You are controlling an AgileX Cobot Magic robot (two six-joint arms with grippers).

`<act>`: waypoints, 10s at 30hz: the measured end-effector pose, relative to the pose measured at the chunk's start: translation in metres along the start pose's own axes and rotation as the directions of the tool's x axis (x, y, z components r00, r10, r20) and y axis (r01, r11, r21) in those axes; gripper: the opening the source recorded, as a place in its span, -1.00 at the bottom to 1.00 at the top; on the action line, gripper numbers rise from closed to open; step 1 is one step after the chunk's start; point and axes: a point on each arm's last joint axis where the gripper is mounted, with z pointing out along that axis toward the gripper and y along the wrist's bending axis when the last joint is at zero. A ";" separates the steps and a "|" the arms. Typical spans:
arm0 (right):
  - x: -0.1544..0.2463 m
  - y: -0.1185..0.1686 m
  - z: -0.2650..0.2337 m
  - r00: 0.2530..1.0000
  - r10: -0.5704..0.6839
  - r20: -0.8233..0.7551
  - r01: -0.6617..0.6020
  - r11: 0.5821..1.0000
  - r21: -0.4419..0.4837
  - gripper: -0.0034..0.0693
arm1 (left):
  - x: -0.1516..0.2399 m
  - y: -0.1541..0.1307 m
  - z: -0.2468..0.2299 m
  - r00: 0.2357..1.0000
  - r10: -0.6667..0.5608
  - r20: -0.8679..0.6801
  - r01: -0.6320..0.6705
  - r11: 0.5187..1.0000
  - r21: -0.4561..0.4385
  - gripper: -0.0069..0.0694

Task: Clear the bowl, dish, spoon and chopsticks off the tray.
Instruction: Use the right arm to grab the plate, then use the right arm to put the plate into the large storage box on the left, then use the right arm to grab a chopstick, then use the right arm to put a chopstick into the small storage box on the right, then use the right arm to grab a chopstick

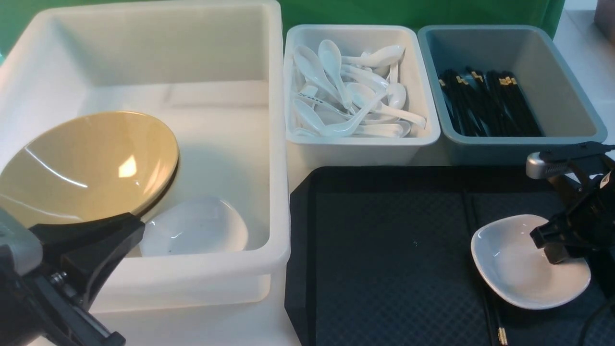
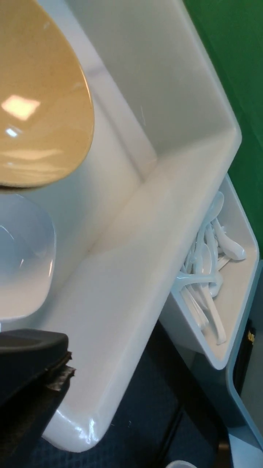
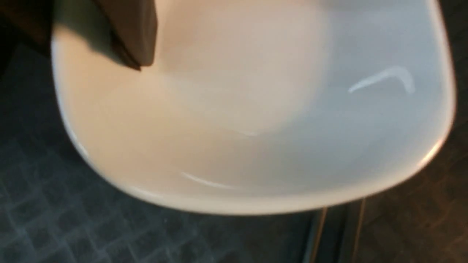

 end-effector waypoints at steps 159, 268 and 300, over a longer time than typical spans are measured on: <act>0.064 0.115 -0.120 0.802 -0.369 0.469 0.413 0.911 0.011 -0.24 | 0.000 0.103 0.249 0.445 -0.297 -0.845 0.330 0.932 -0.154 -0.84; -0.023 0.086 -0.142 0.493 -0.306 0.814 0.270 0.944 0.191 -0.69 | 0.031 -0.003 -0.005 0.969 -0.143 -0.202 0.137 0.990 -0.045 -0.84; -0.032 0.134 -0.030 0.904 -0.425 0.041 0.427 0.903 -0.050 -0.23 | 0.031 -0.002 -0.005 0.972 -0.119 -0.203 0.111 0.992 -0.052 -0.84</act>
